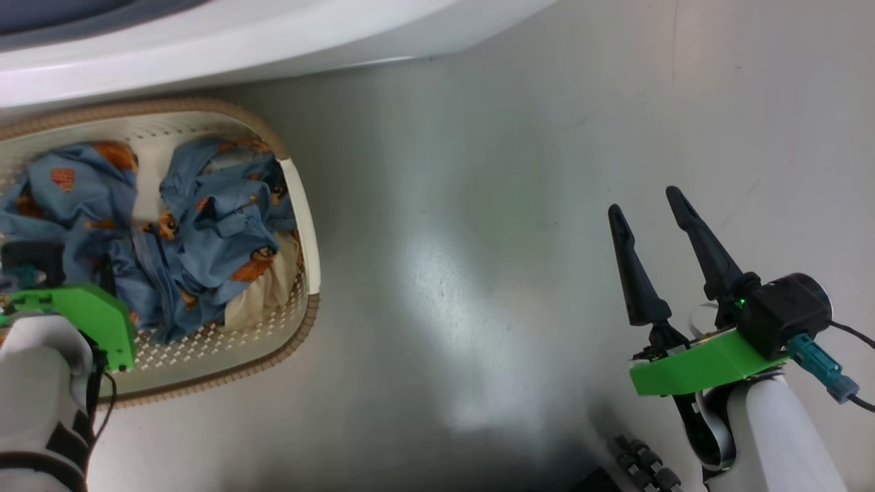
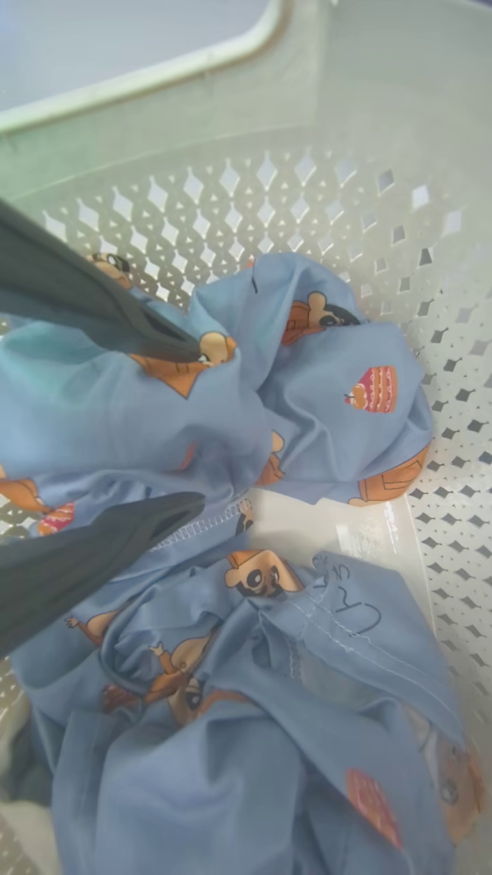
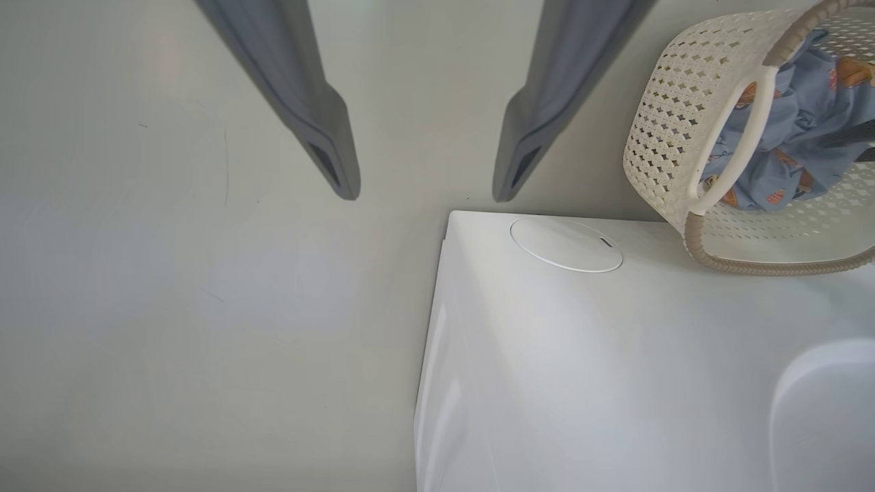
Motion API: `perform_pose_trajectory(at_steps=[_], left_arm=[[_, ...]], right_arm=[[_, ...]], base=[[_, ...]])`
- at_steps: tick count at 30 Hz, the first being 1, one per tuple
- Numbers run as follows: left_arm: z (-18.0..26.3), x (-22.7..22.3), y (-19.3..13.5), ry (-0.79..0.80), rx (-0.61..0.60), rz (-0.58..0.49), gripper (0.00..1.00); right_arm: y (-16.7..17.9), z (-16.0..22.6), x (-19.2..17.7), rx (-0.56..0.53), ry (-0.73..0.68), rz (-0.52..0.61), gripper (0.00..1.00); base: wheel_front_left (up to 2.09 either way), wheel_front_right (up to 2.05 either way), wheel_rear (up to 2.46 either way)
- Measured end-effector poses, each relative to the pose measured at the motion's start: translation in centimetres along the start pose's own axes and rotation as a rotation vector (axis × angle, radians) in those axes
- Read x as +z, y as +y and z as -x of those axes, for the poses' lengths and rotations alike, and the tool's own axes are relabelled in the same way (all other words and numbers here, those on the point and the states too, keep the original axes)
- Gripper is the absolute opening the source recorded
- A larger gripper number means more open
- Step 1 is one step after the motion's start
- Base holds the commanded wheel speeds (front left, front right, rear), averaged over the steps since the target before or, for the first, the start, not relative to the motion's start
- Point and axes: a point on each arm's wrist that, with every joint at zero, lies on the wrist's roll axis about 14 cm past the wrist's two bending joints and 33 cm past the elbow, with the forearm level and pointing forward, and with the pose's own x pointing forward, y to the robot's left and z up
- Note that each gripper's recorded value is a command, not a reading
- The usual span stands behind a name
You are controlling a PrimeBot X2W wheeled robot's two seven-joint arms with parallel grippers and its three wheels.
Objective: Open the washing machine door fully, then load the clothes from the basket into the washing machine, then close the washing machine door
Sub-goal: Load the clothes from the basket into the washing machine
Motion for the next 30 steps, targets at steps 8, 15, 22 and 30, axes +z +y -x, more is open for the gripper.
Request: perform_pose_trajectory(at_steps=[8,15,22,30], left_arm=[[-1.7,-1.0,0.2,0.072,-0.009,-0.024,1.00],[-2.6,-1.4,-0.3,0.117,-0.022,-0.015,0.51],[-2.1,-0.9,-0.3,0.122,-0.035,0.001,0.00],[-0.9,3.2,-1.9,-0.047,-0.070,0.052,0.00]], right_arm=[[-0.4,-0.4,-1.0,-0.011,0.018,-0.023,1.00],[-0.9,-0.6,-1.2,-0.022,0.021,-0.022,1.00],[-0.7,-0.7,-0.4,-0.017,0.002,-0.023,1.00],[-0.3,-0.6,1.4,-0.007,-0.042,-0.023,1.00]], base=[[0.00,0.00,0.00],[0.00,0.00,0.00],[0.00,0.00,0.00],[0.00,0.00,0.00]])
